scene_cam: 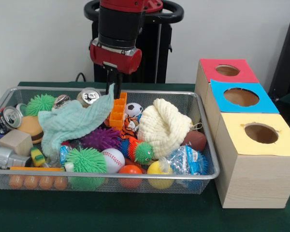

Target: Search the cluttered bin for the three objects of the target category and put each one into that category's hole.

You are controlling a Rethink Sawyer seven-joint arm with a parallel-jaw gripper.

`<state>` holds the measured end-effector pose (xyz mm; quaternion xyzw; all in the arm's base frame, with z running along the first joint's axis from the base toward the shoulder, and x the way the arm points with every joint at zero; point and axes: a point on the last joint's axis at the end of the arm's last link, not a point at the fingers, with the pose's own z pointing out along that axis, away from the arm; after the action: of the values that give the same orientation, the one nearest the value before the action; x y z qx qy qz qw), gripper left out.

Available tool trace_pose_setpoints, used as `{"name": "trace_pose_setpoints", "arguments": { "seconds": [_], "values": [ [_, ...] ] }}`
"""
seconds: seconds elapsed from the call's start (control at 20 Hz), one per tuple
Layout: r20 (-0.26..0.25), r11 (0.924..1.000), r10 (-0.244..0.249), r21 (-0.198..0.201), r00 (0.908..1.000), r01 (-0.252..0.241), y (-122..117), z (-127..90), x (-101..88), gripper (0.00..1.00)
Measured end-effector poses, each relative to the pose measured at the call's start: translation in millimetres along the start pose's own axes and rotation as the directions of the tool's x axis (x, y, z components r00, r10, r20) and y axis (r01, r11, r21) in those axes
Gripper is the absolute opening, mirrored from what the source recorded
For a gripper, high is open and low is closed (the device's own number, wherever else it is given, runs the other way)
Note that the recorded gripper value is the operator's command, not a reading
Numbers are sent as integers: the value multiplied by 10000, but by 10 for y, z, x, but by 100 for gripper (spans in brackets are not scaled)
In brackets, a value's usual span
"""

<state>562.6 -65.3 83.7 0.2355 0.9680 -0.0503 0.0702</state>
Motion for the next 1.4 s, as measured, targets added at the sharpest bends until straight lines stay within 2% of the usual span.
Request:
{"name": "trace_pose_setpoints", "arguments": {
  "seconds": [0.6, 0.9, 1.4],
  "values": [
    [653, 9971, -743, 184, 9951, 733, -200, -146, -132, 0],
    [787, 9956, -939, 110, 9925, 933, -143, -185, -152, 0],
    [802, 9952, -969, -55, 9921, 976, -91, -183, -171, 0]
  ]
}}
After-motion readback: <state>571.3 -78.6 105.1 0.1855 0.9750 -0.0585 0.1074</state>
